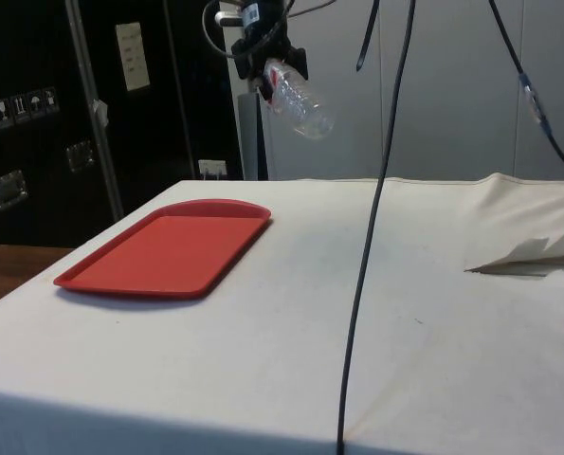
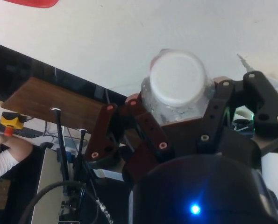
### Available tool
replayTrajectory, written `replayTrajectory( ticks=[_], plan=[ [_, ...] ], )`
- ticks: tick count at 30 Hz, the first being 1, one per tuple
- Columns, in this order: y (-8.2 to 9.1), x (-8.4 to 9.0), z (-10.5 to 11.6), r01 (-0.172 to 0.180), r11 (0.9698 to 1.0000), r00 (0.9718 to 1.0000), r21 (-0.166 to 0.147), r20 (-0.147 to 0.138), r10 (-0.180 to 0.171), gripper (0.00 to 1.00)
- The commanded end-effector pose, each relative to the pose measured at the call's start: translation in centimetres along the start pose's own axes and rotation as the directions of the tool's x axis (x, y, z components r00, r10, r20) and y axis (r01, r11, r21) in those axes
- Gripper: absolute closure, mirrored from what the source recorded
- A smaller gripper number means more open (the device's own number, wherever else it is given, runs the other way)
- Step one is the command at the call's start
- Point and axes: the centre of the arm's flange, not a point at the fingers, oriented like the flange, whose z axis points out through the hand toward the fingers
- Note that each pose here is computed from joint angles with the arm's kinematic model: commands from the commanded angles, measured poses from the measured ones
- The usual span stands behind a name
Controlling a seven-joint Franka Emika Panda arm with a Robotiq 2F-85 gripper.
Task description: Place the bottle upright on the tray.
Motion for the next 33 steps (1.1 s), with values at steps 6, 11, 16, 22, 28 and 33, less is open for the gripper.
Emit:
replayTrajectory(
  ticks=[6,11,16,22,28,33],
  plan=[
    [-0.1,0.1,-0.2,0.043,0.9991,0.9989,0.006,-0.019,-0.043,0.68],
    [0.0,0.1,-0.2,0.072,0.9974,0.9973,0.0,-0.013,-0.072,0.68],
    [-0.1,0.2,-0.3,0.119,0.9929,0.9924,0.004,-0.031,-0.119,0.68],
    [-0.1,0.3,-0.4,0.156,0.9878,0.987,0.001,-0.039,-0.156,0.68],
    [-0.1,0.3,-0.6,0.204,0.9789,0.9779,-0.004,-0.046,-0.204,0.68],
    [-0.4,0.2,-1.1,0.229,0.9731,0.9718,-0.021,-0.052,-0.23,0.68]
  ],
)
